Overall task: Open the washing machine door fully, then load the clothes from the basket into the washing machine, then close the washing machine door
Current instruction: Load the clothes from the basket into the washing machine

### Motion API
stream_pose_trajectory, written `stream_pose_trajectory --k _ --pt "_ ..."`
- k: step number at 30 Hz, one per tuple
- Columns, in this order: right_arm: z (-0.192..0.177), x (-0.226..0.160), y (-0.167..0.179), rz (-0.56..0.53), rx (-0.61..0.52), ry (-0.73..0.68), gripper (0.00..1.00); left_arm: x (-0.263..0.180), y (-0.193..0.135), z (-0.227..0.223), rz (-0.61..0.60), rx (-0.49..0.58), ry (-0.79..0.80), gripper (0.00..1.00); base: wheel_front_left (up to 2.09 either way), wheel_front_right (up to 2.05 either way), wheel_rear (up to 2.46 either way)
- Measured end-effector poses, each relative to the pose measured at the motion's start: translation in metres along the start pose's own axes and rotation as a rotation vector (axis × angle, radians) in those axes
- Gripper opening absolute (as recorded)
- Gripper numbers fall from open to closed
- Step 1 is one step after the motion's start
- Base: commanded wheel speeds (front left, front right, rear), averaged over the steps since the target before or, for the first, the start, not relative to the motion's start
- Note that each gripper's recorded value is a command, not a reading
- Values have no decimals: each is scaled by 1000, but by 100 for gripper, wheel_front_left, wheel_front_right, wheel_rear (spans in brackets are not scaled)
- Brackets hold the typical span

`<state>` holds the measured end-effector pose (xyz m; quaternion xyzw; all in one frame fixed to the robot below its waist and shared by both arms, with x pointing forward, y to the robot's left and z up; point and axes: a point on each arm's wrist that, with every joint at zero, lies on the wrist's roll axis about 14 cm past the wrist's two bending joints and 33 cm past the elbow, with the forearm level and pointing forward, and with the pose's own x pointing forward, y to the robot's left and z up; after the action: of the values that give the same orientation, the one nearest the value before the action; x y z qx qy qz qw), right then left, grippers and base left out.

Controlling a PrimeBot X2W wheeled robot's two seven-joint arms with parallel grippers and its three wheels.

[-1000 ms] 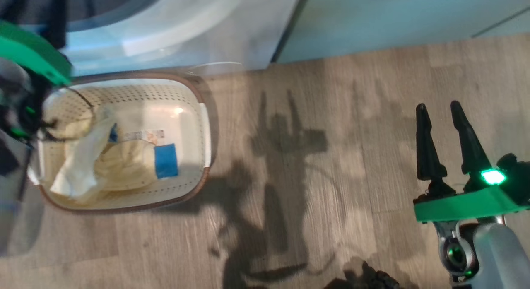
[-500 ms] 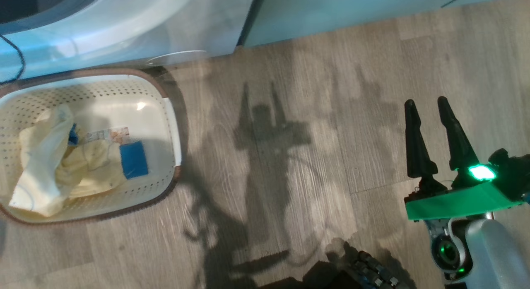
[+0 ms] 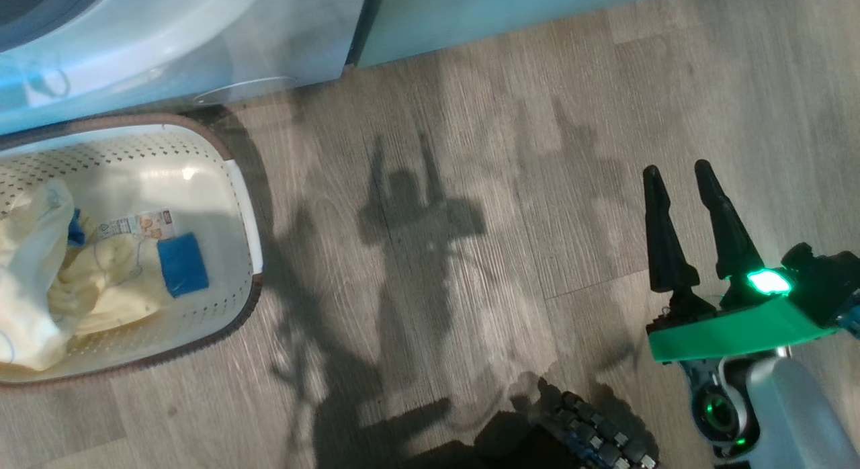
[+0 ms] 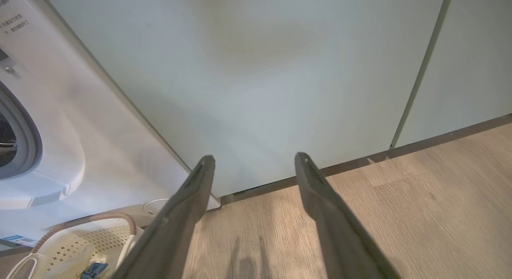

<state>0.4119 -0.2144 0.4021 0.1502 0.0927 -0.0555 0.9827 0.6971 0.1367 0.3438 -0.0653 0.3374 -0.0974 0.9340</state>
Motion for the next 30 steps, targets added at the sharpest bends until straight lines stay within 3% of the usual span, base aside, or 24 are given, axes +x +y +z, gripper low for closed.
stream_pose_trajectory --k 1,2,11,26,30 --pt "-1 0 0 -1 -1 2 100 1 -1 -1 -3 4 4 15 0 0 0" --pt "-1 0 -1 -3 -1 4 100 2 -1 0 -6 6 3 0 0 0 0" --pt "-6 2 -1 -5 7 14 100 4 -2 10 -3 15 -35 0 0 0 0" --pt "-10 7 -10 -28 0 26 100 2 25 92 116 50 -491 0 0 0 0" --pt "-14 6 -16 -47 -3 40 100 19 32 79 135 41 -484 0 0 0 0"
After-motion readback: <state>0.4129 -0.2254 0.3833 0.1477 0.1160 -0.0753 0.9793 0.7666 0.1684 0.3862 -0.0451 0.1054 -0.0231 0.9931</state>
